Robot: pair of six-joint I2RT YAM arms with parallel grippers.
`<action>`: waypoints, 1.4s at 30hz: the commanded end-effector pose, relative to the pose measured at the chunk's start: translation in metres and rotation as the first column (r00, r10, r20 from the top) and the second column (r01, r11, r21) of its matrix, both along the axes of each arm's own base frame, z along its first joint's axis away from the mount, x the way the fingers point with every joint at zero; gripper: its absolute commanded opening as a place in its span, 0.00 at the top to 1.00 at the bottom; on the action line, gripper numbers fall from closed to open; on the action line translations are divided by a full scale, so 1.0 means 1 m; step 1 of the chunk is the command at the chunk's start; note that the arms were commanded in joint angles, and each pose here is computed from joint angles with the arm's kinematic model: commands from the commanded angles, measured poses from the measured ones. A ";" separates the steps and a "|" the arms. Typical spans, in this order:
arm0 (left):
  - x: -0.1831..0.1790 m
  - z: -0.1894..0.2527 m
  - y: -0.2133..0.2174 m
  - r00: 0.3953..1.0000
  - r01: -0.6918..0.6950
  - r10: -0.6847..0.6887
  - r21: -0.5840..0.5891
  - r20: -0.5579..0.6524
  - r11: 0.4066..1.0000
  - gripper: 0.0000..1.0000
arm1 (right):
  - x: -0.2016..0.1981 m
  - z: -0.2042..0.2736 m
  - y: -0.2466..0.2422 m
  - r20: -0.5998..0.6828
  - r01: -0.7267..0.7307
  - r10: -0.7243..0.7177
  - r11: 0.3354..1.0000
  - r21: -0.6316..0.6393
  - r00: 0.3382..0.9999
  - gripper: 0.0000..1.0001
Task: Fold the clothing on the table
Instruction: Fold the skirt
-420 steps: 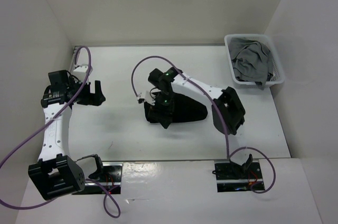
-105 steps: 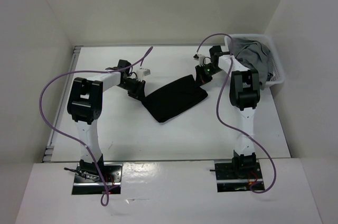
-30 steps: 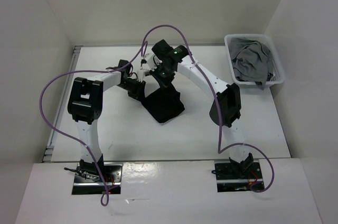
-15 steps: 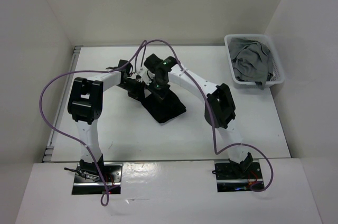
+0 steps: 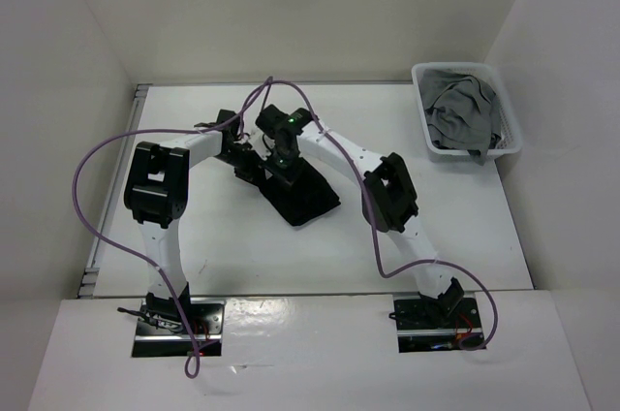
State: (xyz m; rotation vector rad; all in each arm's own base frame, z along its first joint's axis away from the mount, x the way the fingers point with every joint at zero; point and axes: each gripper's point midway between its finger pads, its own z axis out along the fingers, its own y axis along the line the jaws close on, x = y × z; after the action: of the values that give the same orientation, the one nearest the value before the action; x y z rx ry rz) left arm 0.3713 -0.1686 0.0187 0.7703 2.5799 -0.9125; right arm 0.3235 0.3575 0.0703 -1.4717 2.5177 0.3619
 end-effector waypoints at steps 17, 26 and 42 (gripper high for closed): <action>-0.006 -0.008 0.006 1.000 0.011 -0.010 0.048 -0.021 0.999 0.84 | -0.006 0.025 0.033 0.030 -0.049 0.047 0.996 0.069 0.998 0.60; -0.001 0.004 0.014 1.000 -0.013 0.012 0.056 0.009 0.998 0.80 | -0.020 0.089 0.030 0.077 -0.122 0.111 0.980 0.160 0.991 0.48; 0.013 0.172 0.056 0.929 -0.129 0.146 -0.074 0.341 0.989 0.13 | -0.012 0.074 -0.086 0.279 0.062 -0.054 0.998 -0.022 0.959 0.20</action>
State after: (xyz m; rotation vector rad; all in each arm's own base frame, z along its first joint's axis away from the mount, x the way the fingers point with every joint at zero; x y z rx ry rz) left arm 0.3941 -0.0818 0.1689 0.5797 2.3314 -0.5803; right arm 0.2806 0.2935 0.1665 -1.4719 2.3145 0.2541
